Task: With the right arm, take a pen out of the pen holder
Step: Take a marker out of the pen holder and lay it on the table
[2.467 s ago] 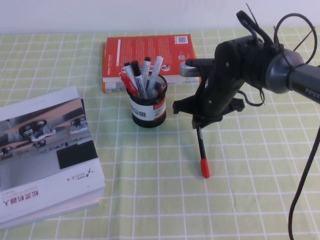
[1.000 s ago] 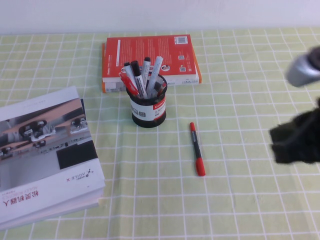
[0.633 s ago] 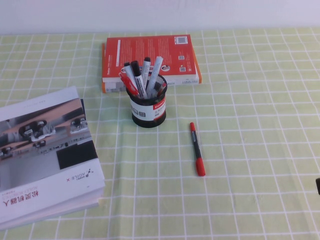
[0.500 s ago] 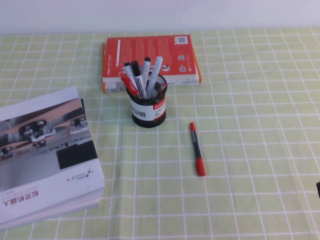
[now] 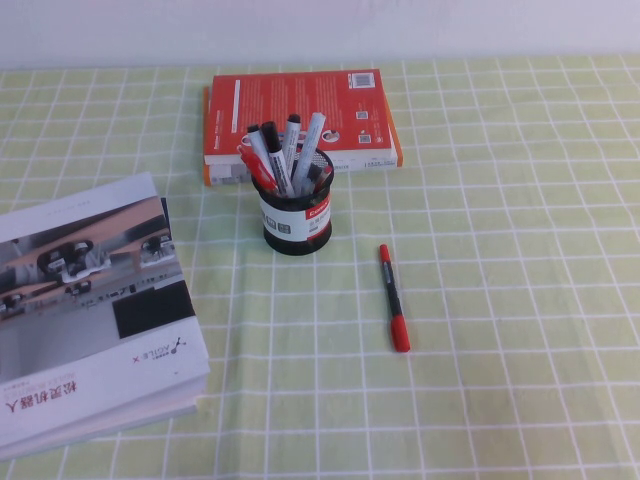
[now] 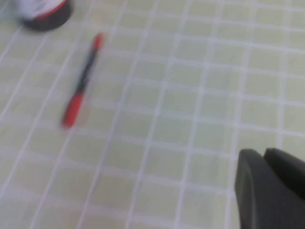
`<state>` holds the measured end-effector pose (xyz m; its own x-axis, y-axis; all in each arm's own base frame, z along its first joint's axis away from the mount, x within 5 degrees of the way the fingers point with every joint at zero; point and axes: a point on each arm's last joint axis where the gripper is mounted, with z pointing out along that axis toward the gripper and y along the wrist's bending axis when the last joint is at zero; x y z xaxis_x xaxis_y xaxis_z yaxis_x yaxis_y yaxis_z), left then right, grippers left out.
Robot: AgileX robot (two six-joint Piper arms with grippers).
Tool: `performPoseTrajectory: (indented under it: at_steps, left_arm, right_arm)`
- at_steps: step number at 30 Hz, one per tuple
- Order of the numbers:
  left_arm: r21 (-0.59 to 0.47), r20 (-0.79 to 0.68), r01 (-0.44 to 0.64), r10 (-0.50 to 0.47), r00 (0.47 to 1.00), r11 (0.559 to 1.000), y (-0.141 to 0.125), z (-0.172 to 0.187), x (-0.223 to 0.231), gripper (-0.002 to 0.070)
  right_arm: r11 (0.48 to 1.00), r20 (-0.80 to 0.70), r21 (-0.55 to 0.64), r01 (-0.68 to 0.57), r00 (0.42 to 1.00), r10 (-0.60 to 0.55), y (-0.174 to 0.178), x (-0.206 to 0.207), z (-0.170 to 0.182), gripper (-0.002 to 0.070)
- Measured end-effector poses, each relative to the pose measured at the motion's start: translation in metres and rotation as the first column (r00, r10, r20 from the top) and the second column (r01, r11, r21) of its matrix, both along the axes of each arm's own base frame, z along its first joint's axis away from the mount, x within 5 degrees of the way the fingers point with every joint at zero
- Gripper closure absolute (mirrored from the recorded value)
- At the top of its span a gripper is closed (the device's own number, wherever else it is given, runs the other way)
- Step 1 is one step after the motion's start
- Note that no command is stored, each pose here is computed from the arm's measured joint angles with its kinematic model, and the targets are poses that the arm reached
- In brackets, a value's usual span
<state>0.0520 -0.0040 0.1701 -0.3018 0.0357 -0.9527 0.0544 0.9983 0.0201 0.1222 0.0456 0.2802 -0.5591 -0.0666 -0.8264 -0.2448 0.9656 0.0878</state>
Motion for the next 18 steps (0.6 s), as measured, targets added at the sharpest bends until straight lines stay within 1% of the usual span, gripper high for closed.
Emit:
performPoseTrajectory:
  at_steps: [3, 6, 8, 10, 14, 18]
  left_arm:
    - [0.0, 0.0, 0.0, 0.0, 1.0, 1.0, 0.0, 0.0, 0.0, 0.068]
    - [0.0, 0.0, 0.0, 0.0, 1.0, 1.0, 0.0, 0.0, 0.0, 0.068]
    - [0.0, 0.0, 0.0, 0.0, 1.0, 1.0, 0.0, 0.0, 0.0, 0.068]
    - [0.0, 0.0, 0.0, 0.0, 1.0, 1.0, 0.0, 0.0, 0.0, 0.068]
    - [0.0, 0.0, 0.0, 0.0, 1.0, 1.0, 0.0, 0.0, 0.0, 0.068]
    - [0.0, 0.0, 0.0, 0.0, 1.0, 1.0, 0.0, 0.0, 0.0, 0.068]
  right_arm:
    - [0.993, 0.128, 0.061, 0.1, 0.986, -0.107, -0.017, -0.002, -0.024, 0.0688]
    - [0.981, 0.265, 0.121, 0.152, 0.947, -0.18, -0.028, -0.011, -0.042, 0.0688]
    - [0.974, 0.321, 0.144, 0.176, 0.922, -0.214, -0.033, -0.019, -0.056, 0.0688]
    - [0.967, 0.37, 0.163, 0.195, 0.897, -0.243, -0.037, -0.027, -0.066, 0.0688]
    - [0.96, 0.415, 0.178, 0.215, 0.868, -0.271, -0.04, -0.039, -0.082, 0.0688]
    - [0.958, 0.475, 0.195, 0.21, 0.834, -0.28, -0.041, -0.047, -0.081, 0.0688]
